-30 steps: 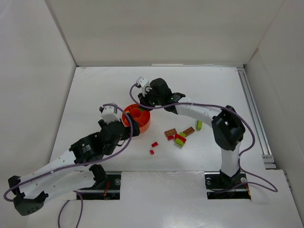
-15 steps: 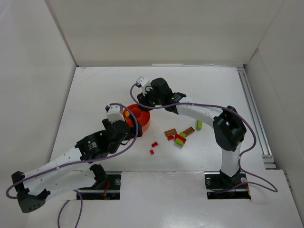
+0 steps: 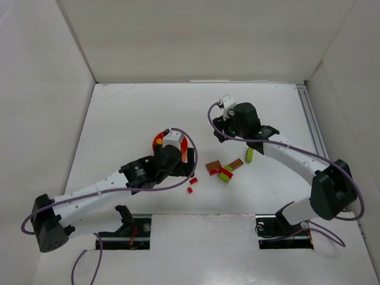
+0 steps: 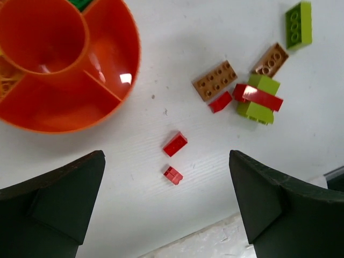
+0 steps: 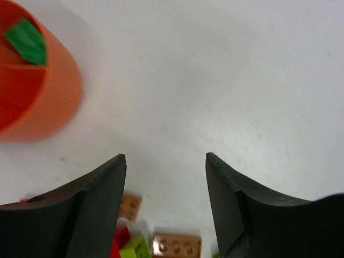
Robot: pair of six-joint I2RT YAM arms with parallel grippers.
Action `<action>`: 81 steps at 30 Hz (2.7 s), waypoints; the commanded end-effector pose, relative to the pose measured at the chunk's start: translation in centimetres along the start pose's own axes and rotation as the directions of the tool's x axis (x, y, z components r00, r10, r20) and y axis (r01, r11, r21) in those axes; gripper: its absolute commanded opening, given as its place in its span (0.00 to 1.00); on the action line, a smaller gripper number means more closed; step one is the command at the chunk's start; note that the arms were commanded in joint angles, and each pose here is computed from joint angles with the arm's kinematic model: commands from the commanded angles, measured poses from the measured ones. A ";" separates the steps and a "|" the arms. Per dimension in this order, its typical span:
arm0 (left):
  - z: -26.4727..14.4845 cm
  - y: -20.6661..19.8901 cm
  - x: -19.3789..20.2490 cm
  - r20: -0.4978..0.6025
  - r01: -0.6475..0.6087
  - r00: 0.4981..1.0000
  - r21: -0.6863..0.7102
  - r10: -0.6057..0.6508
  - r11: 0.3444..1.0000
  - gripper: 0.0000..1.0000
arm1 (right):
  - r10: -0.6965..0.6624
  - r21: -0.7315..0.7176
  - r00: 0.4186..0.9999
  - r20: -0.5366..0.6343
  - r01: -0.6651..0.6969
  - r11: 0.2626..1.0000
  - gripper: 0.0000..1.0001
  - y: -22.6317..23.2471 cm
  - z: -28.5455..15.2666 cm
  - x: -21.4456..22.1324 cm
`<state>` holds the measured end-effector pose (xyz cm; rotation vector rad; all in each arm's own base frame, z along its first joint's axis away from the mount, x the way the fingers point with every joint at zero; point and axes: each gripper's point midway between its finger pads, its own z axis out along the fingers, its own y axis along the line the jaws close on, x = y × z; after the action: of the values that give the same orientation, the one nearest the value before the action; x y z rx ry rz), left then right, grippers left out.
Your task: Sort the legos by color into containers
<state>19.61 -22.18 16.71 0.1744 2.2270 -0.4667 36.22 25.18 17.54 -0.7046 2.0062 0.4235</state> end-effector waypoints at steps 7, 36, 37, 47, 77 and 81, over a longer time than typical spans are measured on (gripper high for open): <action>3.7 -3.8 2.9 -0.105 -0.131 0.983 0.153 0.148 0.980 0.89 | 0.178 0.270 0.964 -0.197 -0.121 0.955 0.80 -7.0 -5.7 8.9; 8.9 -1.8 12.0 -0.309 -0.320 0.896 0.048 0.319 0.946 0.51 | 0.237 0.352 0.968 -0.077 -0.196 0.915 0.85 -9.5 -12.5 9.5; 9.0 -1.7 11.9 -0.304 -0.322 0.898 0.041 0.319 0.946 0.51 | 0.238 0.352 0.968 -0.079 -0.196 0.915 0.85 -9.4 -12.7 9.5; 10.0 -0.7 12.7 -0.332 -0.350 0.885 -0.017 0.325 0.936 0.53 | 0.234 0.344 0.970 -0.070 -0.197 0.918 0.86 -9.2 -12.8 9.3; 6.9 0.6 16.4 -0.469 -0.208 0.868 -0.050 0.161 0.977 0.53 | 0.238 0.335 0.968 -0.080 -0.199 0.921 0.86 -9.0 -12.6 9.9; 6.8 1.1 16.7 -0.473 -0.197 0.870 -0.078 0.138 0.977 0.49 | 0.243 0.342 0.967 -0.078 -0.203 0.917 0.86 -9.1 -12.8 10.2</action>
<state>16.96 -27.43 2.06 0.4464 2.5280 -0.2976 29.30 8.18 14.24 -0.3229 2.2430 0.1597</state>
